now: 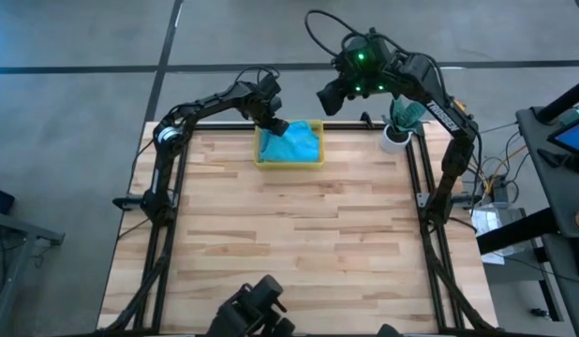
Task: Fold microfiber towels
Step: Stack the blue microfiber cloth on the green microfiber cloth in the yellow bin
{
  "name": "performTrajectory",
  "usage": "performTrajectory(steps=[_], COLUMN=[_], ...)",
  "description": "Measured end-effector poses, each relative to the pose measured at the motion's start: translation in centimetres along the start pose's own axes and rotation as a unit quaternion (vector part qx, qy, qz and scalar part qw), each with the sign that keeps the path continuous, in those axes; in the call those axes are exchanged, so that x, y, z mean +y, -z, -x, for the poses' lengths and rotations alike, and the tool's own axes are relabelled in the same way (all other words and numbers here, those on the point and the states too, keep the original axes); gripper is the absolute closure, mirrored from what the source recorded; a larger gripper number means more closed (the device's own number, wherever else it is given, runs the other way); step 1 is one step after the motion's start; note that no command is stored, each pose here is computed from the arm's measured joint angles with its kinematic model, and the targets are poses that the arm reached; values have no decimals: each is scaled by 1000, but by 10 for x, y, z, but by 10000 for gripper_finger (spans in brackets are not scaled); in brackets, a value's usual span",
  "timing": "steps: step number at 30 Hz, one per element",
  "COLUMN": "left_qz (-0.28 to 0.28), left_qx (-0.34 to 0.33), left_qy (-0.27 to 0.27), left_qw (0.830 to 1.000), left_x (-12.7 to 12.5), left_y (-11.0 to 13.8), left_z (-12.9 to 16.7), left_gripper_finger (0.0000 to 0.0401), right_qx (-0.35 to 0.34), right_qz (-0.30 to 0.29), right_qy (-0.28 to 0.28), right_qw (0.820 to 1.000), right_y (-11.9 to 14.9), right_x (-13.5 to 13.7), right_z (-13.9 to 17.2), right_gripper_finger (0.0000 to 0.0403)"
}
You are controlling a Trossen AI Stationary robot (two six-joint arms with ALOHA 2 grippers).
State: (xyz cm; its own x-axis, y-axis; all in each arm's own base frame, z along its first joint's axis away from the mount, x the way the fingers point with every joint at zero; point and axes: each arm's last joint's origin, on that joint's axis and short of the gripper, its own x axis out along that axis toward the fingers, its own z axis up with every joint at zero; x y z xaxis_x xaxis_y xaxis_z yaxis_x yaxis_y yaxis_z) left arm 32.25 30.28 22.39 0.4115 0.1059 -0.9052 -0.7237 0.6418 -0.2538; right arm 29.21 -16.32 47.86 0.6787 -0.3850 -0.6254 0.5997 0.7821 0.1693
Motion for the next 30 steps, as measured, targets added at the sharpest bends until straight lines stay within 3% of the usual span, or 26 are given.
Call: performTrajectory(steps=[11, 19, 24, 30], left_qz=[-22, -33, -49, -48], left_qx=[3, -31, -60, -44], left_qy=[42, 43, 10, -12], left_qw=[999, 998, 997, 998], left_x=[-3, -8, -10, -5], left_y=[0, -2, -1, 4], left_z=[4, 32, 54, 53], left_gripper_finger=[393, 400, 400, 401], right_qx=[-3, -5, -5, -8], right_qz=[11, 11, 18, 18], right_qy=[14, 26, 27, 27], right_qw=[1000, 1000, 999, 999], right_y=[0, -1, -1, -1], right_x=[-2, -3, -3, -3], right_z=[0, 0, 0, -1], right_gripper_finger=[179, 179, 179, 179])
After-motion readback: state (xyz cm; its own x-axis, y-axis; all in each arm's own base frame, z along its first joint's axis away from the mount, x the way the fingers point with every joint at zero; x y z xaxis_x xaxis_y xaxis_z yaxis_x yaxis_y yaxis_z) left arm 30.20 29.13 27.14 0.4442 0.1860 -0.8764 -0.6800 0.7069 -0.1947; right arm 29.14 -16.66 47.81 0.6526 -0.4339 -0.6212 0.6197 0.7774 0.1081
